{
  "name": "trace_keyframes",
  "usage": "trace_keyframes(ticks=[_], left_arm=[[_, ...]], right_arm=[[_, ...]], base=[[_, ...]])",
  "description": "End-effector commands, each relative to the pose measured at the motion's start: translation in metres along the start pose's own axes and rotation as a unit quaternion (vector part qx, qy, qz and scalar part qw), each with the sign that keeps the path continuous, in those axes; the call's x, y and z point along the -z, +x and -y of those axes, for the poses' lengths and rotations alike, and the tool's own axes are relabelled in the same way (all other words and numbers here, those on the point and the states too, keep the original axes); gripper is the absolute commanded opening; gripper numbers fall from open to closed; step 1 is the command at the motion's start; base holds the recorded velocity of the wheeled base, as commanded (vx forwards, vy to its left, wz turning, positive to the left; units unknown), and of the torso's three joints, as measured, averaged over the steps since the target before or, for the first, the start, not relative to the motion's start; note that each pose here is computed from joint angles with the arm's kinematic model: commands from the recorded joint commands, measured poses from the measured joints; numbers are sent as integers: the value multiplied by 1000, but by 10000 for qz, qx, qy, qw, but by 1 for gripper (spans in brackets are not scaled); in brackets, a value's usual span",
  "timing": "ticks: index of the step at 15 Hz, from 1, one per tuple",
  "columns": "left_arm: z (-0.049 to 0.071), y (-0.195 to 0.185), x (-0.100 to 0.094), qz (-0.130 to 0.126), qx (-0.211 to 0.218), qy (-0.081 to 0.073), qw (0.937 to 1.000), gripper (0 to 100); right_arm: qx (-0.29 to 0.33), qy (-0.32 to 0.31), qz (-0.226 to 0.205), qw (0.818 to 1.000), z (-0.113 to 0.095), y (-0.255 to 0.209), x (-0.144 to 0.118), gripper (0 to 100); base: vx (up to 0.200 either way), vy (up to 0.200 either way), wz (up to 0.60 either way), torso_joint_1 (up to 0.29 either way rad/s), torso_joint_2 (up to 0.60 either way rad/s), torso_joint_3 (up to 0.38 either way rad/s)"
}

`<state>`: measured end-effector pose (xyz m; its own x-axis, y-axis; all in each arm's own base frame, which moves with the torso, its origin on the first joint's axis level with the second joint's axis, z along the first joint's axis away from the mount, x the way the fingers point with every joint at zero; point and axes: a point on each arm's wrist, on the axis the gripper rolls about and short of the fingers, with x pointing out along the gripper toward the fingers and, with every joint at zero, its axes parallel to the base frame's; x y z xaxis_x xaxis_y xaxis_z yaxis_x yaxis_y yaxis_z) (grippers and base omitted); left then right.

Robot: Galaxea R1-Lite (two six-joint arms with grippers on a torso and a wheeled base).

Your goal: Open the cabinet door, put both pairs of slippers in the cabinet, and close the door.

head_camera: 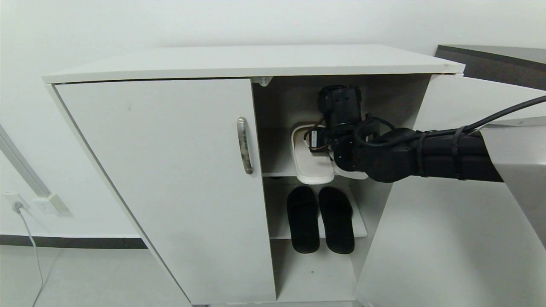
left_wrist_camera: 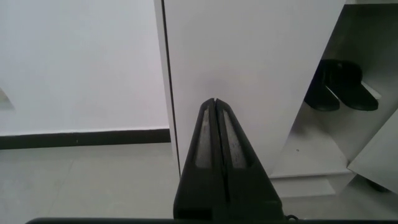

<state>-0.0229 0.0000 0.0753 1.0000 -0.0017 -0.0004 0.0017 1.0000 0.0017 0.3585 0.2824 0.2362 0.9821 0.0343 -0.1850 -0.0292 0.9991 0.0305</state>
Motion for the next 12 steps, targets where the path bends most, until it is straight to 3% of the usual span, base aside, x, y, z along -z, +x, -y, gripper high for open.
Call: trace_keyframes(ticks=[1,11,12], left_arm=[[0,0,0,-6,-1,-1,10000,0],[0,0,0,-6,-1,-1,10000,0],[0,0,0,-6,-1,-1,10000,0]], right_arm=[[-20,-1,1,10000,-1,2,1,0],[-3,-121,-96,9999,-4,8,11,0],[-2,-125,-102,9999,-4,8,11,100]], base=[[0,0,0,0,0,0],[0,0,0,0,0,0],[0,0,0,0,0,0]])
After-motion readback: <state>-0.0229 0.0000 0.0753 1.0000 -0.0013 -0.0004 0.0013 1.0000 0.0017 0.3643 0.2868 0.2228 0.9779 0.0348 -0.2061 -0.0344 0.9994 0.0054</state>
